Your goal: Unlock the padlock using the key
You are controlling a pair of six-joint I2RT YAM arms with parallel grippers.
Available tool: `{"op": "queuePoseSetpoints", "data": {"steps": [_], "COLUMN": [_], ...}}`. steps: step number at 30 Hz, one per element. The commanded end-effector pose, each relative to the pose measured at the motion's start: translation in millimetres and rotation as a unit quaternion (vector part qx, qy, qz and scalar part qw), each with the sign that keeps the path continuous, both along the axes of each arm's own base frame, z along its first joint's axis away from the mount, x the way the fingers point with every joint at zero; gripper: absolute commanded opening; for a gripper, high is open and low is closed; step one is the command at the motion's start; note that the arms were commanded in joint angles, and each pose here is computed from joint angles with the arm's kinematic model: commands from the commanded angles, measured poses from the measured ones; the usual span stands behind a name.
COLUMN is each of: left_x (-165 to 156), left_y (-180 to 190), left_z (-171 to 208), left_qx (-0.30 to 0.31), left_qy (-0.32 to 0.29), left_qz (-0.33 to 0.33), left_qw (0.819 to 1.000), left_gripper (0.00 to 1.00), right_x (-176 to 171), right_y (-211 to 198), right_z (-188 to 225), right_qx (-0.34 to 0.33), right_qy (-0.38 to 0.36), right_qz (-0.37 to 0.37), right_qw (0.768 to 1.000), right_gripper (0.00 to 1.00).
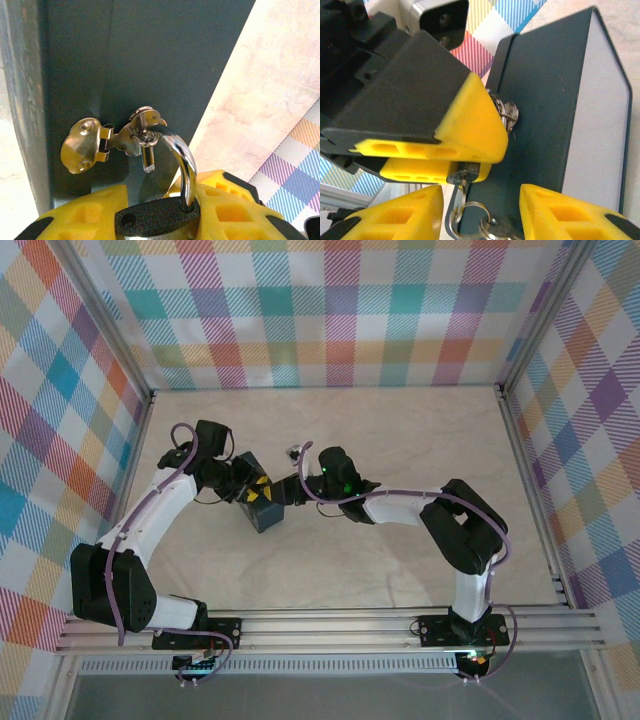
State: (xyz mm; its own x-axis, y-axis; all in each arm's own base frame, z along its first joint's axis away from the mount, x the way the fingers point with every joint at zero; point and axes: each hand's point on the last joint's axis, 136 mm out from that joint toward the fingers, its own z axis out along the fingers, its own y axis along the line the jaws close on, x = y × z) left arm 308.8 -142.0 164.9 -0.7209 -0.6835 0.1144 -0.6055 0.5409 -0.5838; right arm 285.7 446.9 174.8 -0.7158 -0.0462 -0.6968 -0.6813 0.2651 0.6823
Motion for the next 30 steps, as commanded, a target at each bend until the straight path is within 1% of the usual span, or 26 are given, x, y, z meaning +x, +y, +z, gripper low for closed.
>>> {"op": "queuePoseSetpoints", "data": {"steps": [1, 5, 8, 10, 13, 14, 16, 17, 19, 20, 22, 25, 28, 30], "left_x": [6, 6, 6, 6, 6, 6, 5, 5, 4, 3, 3, 3, 7, 11], "left_y": [-9, -10, -10, -11, -11, -11, -3, 1, 13, 19, 32, 50, 64, 78], "left_z": [19, 19, 19, 19, 19, 19, 17, 16, 17, 17, 17, 16, 19, 18], "left_qx": [-0.014, -0.017, -0.018, -0.020, -0.021, -0.017, 0.005, 0.017, 0.040, 0.050, 0.065, 0.083, 0.101, 0.140], "left_qy": [-0.037, -0.037, -0.036, -0.037, -0.037, -0.037, -0.036, -0.037, -0.041, -0.042, -0.044, -0.043, -0.055, -0.062], "left_qz": [-0.011, -0.013, -0.011, -0.011, -0.012, -0.013, -0.013, -0.013, -0.010, -0.007, 0.002, 0.017, 0.022, 0.019], "left_qw": [0.999, 0.999, 0.999, 0.999, 0.999, 0.999, 0.999, 0.999, 0.998, 0.998, 0.997, 0.995, 0.993, 0.988], "left_gripper": [0.00, 0.00, 0.00, 0.00, 0.00, 0.05, 0.22, 0.30, 0.42, 0.45, 0.50, 0.53, 0.54, 0.57], "right_x": [-3, -3, -4, -4, -3, -4, -2, 1, 5, 6, 8, 10, 12, 15], "right_y": [12, 20, 25, 27, 29, 28, 26, 21, 14, 12, 7, 4, 1, 0], "right_z": [22, 24, 23, 24, 22, 22, 20, 11, 4, 1, 0, -1, 3, 8], "right_qx": [0.042, 0.046, 0.046, 0.046, 0.041, 0.037, 0.028, 0.004, -0.028, -0.039, -0.063, -0.088, -0.083, -0.060], "right_qy": [-0.010, -0.011, -0.011, -0.011, -0.006, -0.005, -0.009, -0.005, -0.013, -0.015, -0.029, -0.031, -0.016, 0.011], "right_qz": [0.014, 0.022, 0.027, 0.030, 0.030, 0.030, 0.023, 0.008, -0.007, -0.011, -0.015, -0.011, -0.008, -0.003], "right_qw": [0.999, 0.999, 0.999, 0.998, 0.999, 0.999, 0.999, 1.000, 0.999, 0.999, 0.997, 0.996, 0.996, 0.998], "right_gripper": [0.44, 0.44, 0.41, 0.37, 0.25, 0.22, 0.18, 0.16, 0.15, 0.14, 0.14, 0.13, 0.13, 0.13]}}
